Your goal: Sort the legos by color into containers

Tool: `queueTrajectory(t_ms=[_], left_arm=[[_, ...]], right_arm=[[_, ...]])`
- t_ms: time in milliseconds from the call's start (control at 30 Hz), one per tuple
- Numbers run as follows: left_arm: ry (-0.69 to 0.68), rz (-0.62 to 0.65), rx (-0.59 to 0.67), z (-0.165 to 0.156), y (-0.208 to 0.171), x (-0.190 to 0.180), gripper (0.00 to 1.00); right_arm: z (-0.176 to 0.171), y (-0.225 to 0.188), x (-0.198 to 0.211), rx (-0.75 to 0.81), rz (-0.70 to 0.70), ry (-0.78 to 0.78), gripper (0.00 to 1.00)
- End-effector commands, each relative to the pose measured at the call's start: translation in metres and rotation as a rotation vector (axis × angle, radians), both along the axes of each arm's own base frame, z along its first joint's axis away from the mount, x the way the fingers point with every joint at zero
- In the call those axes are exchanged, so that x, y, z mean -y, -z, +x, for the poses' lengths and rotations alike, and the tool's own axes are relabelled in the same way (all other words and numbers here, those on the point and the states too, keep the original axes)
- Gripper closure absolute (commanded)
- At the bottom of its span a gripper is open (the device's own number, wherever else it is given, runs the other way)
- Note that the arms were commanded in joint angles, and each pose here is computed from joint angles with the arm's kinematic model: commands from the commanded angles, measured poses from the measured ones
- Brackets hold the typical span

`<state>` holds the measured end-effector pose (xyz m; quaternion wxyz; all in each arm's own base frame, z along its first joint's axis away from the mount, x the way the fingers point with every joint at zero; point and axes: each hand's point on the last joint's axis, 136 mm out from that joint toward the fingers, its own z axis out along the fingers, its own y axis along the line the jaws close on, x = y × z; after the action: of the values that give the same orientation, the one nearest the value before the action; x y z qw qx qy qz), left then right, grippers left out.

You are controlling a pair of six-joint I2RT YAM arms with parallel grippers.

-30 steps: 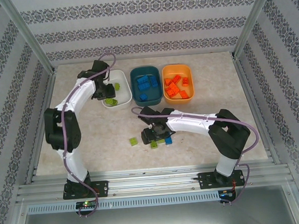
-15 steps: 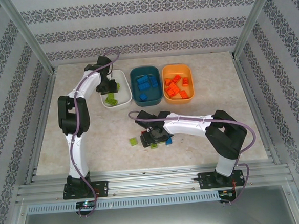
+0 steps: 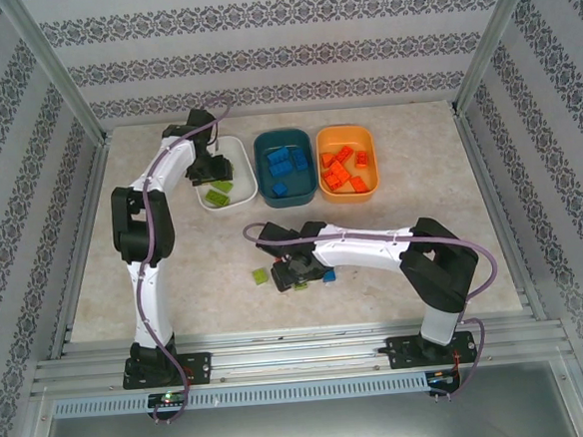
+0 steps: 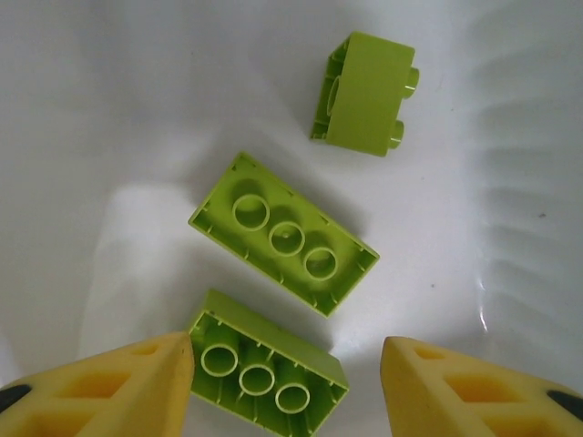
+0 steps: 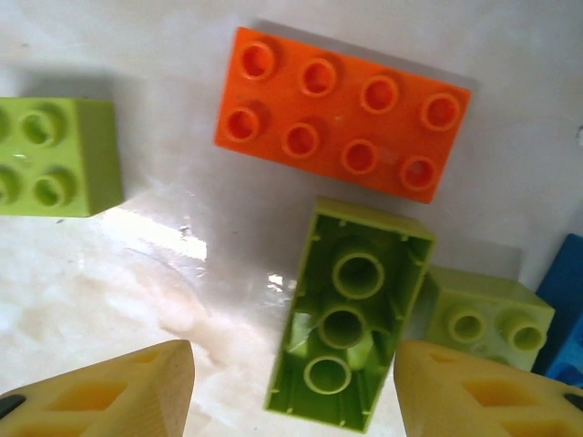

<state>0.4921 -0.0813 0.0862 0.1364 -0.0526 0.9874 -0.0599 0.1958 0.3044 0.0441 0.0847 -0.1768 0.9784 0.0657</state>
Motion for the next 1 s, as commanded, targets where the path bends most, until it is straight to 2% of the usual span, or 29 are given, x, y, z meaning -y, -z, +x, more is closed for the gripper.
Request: queueTrajectory(t_ms=[0, 500, 767, 967], left_arm=[[0.000, -0.039, 0.059, -0.014, -0.044, -0.002, 0.42], [-0.018, -0.156, 0.165, -0.079, -0.097, 0.004, 0.39], [-0.037, -0.193, 0.201, -0.117, -0.108, 0.003, 0.39], [-0.040, -0.213, 0.213, -0.141, -0.115, 0.003, 0.38]], right_arm=[[0.001, -0.003, 0.000, 0.018, -0.027, 0.015, 0.40], [0.008, 0.016, 0.010, 0.015, -0.106, 0.040, 0.40], [0.012, 0.030, 0.016, -0.019, -0.095, 0.056, 0.41], [0.019, 0.037, 0.020, -0.026, -0.103, 0.065, 0.47]])
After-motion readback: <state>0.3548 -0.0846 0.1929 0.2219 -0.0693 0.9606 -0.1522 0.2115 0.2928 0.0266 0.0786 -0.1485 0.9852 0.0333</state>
